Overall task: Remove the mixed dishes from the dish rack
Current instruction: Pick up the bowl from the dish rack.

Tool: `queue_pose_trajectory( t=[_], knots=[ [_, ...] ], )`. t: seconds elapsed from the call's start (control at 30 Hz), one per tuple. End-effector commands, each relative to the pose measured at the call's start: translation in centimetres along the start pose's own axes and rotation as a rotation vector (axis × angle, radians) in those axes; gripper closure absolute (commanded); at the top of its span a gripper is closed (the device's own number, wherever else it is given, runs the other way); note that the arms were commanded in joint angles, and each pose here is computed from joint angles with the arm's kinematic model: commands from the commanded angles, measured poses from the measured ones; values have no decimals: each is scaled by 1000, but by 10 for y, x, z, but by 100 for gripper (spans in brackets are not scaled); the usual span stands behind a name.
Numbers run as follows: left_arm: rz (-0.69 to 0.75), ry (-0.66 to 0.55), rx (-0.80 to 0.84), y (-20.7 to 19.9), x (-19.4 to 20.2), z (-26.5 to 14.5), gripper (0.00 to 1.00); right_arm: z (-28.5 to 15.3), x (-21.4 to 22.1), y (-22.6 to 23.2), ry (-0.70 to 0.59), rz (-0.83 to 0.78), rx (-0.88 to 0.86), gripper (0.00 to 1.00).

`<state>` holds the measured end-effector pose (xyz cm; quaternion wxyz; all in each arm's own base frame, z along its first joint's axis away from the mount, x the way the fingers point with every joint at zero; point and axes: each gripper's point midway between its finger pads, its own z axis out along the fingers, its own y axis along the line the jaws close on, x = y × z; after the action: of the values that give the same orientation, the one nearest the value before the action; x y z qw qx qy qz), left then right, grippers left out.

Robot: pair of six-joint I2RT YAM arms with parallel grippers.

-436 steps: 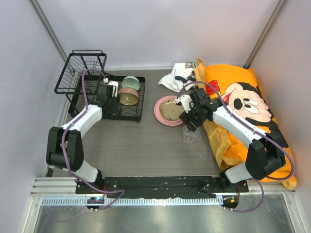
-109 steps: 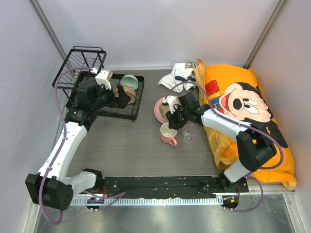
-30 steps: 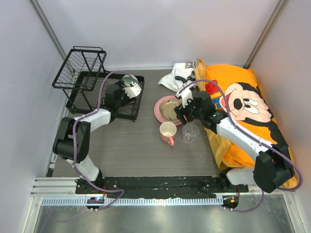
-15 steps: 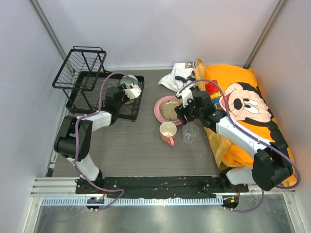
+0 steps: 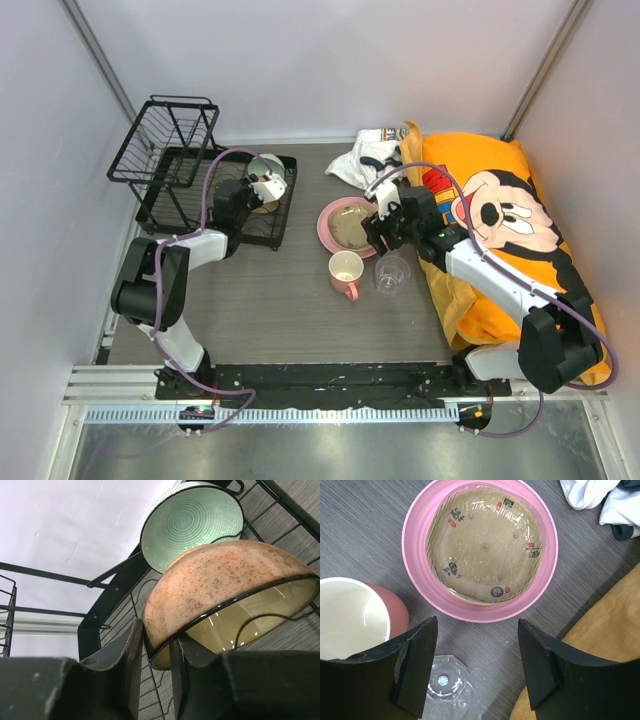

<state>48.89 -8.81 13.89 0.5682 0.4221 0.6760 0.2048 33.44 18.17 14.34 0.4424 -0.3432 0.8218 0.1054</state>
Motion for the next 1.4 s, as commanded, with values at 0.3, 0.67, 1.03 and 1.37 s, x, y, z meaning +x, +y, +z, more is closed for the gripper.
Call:
queue_pose_trajectory(
  t=[0.3,0.67,1.03,1.37],
  knots=[
    [-89,-123,-116,15,-23,2,100,3,-6,-7,-31,0,6,30],
    [-147,-172,-198,33,-33,-12,100,7,-1,-9,-13,6,6,30],
    [-135,-200,-290,51,-38,-19,100,7,0,-9,-7,14,1,30],
    [-112,-233,-364,59,-39,-21,100,7,1,-12,-5,20,5,30]
  ],
)
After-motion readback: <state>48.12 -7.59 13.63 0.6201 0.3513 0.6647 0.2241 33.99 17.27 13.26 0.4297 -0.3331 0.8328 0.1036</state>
